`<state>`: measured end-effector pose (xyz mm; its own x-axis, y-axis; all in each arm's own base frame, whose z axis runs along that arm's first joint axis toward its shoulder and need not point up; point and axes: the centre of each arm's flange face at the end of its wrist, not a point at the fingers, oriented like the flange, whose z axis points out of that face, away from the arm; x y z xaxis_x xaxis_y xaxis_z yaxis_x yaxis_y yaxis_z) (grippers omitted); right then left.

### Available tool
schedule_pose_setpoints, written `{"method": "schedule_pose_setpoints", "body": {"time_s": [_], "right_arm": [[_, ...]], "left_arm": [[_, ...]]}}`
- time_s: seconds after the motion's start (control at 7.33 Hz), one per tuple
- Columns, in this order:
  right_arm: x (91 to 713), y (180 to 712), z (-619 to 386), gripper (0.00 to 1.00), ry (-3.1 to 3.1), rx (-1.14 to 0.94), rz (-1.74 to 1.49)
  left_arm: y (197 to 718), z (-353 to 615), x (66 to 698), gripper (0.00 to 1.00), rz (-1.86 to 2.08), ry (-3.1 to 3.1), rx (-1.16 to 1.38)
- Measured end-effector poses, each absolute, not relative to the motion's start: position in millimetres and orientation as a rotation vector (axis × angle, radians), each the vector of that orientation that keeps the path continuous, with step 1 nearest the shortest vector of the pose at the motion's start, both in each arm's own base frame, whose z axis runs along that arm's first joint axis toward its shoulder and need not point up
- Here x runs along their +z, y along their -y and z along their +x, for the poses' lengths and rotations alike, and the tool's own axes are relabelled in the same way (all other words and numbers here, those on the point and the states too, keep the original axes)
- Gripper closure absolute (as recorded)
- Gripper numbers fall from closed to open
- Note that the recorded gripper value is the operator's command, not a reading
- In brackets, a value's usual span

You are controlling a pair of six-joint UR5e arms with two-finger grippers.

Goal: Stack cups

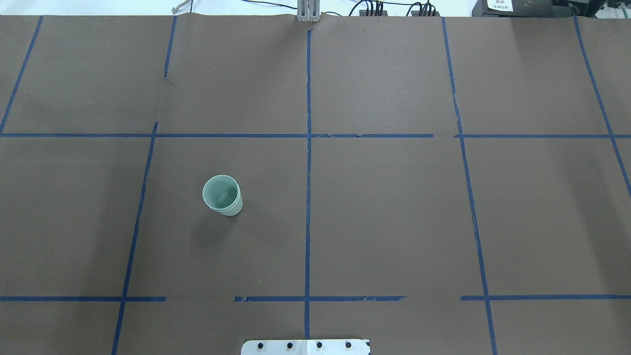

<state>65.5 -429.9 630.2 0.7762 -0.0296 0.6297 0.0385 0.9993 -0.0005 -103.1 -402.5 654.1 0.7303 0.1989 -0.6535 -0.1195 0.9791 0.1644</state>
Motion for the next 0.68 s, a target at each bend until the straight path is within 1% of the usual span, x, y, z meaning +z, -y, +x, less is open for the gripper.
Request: {"method": "schedule_pose_setpoints", "body": {"time_s": [0.68], "right_arm": [[630.2,430.0,65.3,0.0,0.681,-0.037,-0.014]], "left_arm": [[401.7,-103.0,656.6,0.0,0.108,-0.733,0.172]]}}
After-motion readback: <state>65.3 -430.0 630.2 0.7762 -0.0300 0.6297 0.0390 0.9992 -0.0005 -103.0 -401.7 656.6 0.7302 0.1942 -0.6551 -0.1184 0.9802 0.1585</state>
